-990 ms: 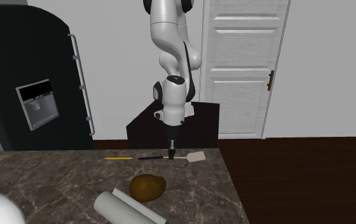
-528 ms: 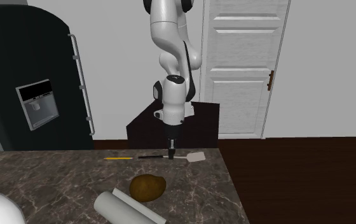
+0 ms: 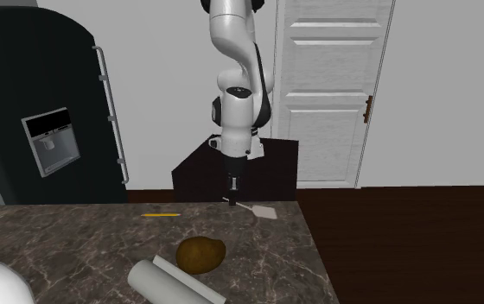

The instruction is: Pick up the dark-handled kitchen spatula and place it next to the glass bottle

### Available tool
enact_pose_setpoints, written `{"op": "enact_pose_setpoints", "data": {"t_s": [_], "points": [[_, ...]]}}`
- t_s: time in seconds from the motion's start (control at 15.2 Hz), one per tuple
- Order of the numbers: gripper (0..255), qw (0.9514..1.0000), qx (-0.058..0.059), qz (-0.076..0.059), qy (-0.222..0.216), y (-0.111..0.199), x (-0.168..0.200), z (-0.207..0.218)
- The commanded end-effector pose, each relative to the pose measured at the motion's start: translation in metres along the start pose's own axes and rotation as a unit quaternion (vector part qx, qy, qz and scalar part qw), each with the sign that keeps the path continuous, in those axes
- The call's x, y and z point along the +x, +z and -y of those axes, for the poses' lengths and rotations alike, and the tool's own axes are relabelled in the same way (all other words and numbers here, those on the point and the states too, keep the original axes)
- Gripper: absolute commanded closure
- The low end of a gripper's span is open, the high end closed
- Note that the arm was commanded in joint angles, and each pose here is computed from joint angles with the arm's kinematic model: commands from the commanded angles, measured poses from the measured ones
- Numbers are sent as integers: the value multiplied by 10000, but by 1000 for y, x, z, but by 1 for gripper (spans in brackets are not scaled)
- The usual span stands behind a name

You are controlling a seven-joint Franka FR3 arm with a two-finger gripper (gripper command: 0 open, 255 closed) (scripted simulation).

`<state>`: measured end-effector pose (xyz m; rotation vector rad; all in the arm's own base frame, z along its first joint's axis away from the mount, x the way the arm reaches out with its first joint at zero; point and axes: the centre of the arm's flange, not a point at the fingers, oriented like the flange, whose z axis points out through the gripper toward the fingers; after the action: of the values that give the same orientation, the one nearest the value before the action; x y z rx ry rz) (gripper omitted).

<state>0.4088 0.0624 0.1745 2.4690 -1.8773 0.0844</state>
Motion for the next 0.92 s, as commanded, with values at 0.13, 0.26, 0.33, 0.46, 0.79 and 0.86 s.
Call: {"op": "enact_pose_setpoints", "data": {"t_s": [0.13, 0.26, 0.33, 0.46, 0.79, 0.86], "points": [[255, 10000, -4, 3, 4, -21, 1, -1], [255, 10000, -4, 3, 4, -31, 2, -1], [255, 10000, -4, 3, 4, -36, 2, -1], [255, 10000, -4, 3, 4, -47, 3, -1], [255, 10000, -4, 3, 4, -73, 5, 0], [255, 10000, -4, 3, 4, -79, 5, 0]]}}
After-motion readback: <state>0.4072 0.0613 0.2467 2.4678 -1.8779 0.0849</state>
